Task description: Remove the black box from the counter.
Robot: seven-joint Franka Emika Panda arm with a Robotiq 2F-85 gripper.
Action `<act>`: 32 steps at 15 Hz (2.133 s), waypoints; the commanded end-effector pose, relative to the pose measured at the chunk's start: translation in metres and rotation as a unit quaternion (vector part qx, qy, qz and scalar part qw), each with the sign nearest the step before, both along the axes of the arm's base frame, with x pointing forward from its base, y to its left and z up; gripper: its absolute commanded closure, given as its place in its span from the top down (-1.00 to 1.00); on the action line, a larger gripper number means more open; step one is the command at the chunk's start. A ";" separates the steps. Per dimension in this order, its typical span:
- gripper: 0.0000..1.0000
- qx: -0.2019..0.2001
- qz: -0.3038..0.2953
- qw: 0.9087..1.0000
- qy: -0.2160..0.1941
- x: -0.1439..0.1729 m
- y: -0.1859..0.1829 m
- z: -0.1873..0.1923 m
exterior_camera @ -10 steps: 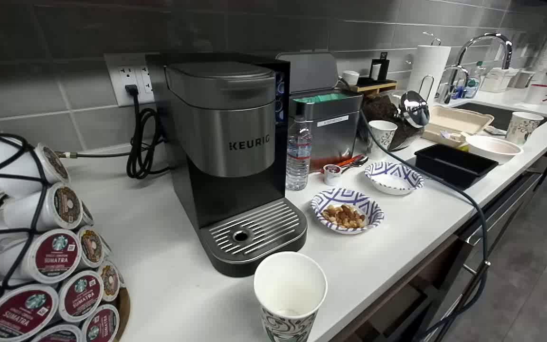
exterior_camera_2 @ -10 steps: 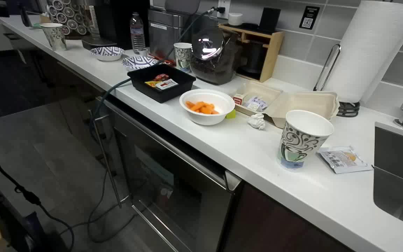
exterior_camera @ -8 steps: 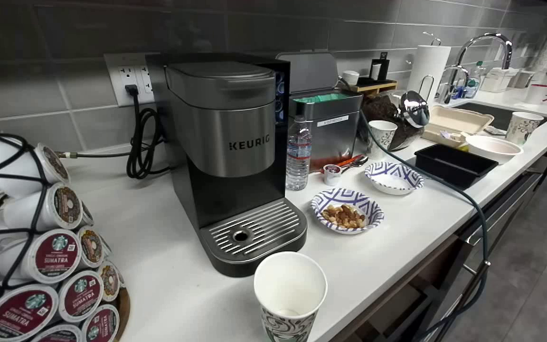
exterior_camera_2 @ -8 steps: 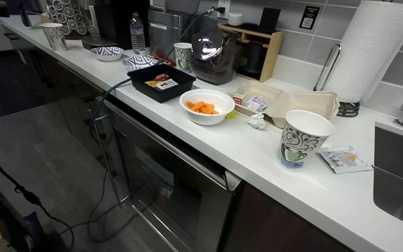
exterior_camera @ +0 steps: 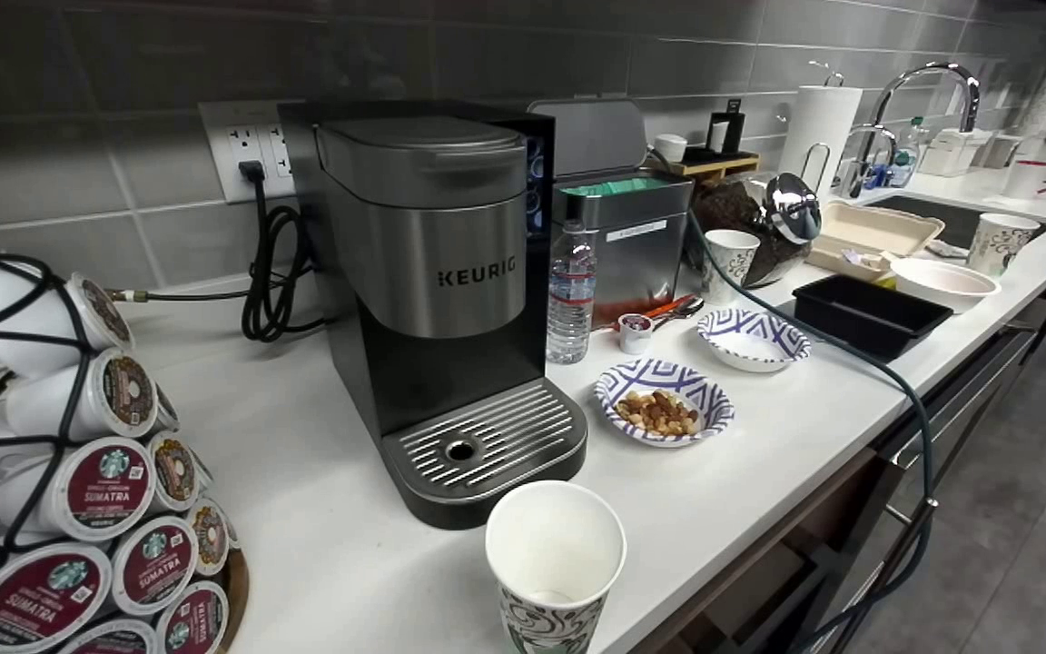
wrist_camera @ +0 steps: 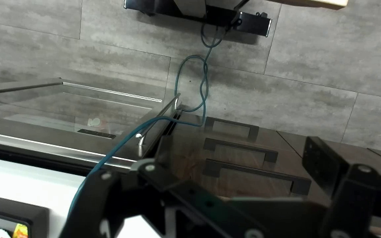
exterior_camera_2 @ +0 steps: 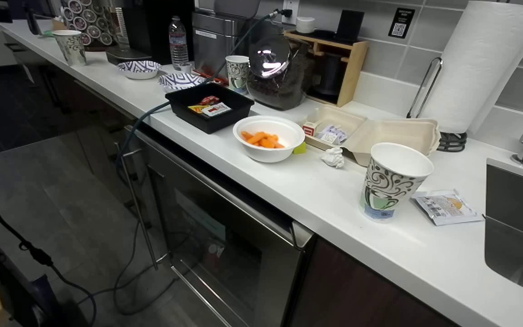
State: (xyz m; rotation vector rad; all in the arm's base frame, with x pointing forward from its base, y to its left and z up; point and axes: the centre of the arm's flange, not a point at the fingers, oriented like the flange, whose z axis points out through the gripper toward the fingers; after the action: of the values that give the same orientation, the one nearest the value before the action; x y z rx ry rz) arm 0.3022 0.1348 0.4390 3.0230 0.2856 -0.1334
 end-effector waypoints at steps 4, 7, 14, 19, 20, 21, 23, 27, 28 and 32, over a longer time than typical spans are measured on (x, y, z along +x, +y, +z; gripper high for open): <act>1.00 0.016 -0.176 0.984 0.037 0.006 -0.118 -0.048; 1.00 0.024 -0.264 0.963 0.056 0.004 -0.181 -0.063; 1.00 0.047 -0.340 0.937 0.056 -0.005 -0.236 -0.049; 1.00 0.055 -0.435 0.896 0.066 0.023 -0.215 -0.044; 1.00 0.056 -0.459 0.884 0.062 0.029 -0.220 -0.043; 1.00 0.058 -0.482 0.872 0.063 0.034 -0.222 -0.041; 1.00 0.054 -0.528 0.846 0.047 0.046 -0.246 -0.045; 1.00 0.054 -0.615 0.786 0.035 0.062 -0.297 -0.064; 1.00 0.057 -0.635 0.770 0.035 0.064 -0.308 -0.068; 1.00 0.081 -0.706 0.702 0.052 0.072 -0.336 -0.079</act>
State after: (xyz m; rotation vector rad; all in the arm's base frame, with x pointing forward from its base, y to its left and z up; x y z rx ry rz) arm 0.3554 -0.1848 0.3678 2.6238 -1.8762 -0.3271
